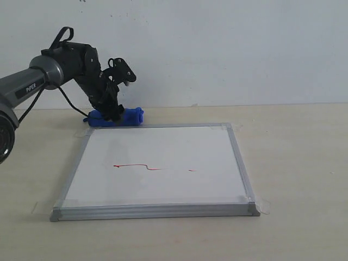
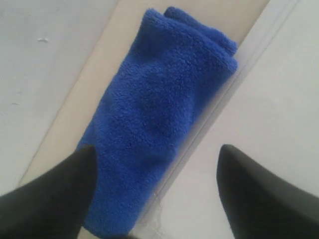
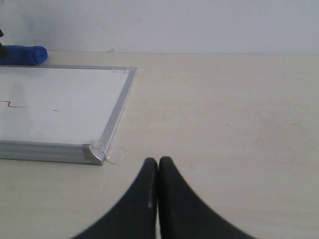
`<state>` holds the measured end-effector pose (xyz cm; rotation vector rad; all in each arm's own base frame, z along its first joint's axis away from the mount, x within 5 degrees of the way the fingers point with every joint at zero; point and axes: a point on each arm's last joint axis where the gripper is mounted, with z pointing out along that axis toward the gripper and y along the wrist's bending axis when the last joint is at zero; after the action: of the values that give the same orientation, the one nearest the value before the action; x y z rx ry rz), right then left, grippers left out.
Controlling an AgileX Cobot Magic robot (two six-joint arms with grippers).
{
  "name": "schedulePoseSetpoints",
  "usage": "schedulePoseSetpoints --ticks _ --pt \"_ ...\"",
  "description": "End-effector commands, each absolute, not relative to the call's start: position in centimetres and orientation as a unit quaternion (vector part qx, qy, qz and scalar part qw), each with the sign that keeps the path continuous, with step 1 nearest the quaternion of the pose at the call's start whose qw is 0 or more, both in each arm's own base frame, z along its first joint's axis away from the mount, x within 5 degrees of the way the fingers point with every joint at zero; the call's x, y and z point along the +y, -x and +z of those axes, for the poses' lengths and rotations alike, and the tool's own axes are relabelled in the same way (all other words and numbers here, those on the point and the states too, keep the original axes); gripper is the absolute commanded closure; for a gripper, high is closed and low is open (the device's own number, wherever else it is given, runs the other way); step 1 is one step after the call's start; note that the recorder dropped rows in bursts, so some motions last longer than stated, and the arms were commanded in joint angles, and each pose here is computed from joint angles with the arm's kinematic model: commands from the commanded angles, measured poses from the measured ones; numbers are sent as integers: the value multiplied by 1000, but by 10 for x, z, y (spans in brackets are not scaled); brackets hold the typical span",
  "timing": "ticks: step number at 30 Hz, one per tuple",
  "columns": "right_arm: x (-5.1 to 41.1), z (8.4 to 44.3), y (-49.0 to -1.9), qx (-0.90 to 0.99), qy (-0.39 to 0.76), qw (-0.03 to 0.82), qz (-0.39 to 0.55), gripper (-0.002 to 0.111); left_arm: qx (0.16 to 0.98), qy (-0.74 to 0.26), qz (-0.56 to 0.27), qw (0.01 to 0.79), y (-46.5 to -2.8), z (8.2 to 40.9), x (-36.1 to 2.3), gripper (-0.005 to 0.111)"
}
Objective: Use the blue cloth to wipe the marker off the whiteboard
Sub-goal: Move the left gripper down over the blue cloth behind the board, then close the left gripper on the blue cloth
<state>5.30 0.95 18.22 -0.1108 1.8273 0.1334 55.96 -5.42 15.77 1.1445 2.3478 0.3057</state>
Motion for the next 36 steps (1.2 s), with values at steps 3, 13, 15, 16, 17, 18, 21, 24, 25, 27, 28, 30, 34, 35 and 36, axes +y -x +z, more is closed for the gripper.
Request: schedulePoseSetpoints --ticks 3,13,15,16,17,18,21,24,25,27,28,30,34,35,36 --pt "9 183 -53 787 47 613 57 108 855 -423 121 275 -565 152 -57 41" --pt "9 183 -53 787 47 613 57 108 859 -405 121 289 -570 140 -56 41" --pt "9 183 -53 787 47 613 57 108 858 -406 124 289 -570 140 -55 41" --pt "9 183 -53 787 47 613 57 108 857 -406 127 291 -570 140 -55 41" --pt "9 183 -53 787 47 613 57 108 857 -406 127 292 -571 141 -55 41" --pt "9 183 -53 787 47 613 57 108 856 -406 128 293 -571 141 -55 41" --pt "9 183 -53 787 47 613 57 108 855 -404 134 295 -572 141 -54 41" --pt "9 183 -53 787 47 613 57 108 857 -401 133 295 -572 138 -53 41" --pt "9 183 -53 787 47 613 57 108 857 -401 132 294 -572 135 -53 41" --pt "9 183 -53 787 47 613 57 108 857 -402 132 293 -573 132 -53 42" --pt "9 183 -53 787 47 613 57 108 858 -402 131 291 -573 128 -53 42" --pt "9 183 -53 787 47 613 57 108 857 -403 132 291 -574 123 -53 43" --pt "9 183 -53 787 47 613 57 108 859 -401 132 290 -575 117 -51 44" --pt "9 183 -53 787 47 613 57 108 859 -402 132 289 -575 116 -51 45" --pt "9 183 -53 787 47 613 57 108 860 -400 132 288 -575 114 -49 46"
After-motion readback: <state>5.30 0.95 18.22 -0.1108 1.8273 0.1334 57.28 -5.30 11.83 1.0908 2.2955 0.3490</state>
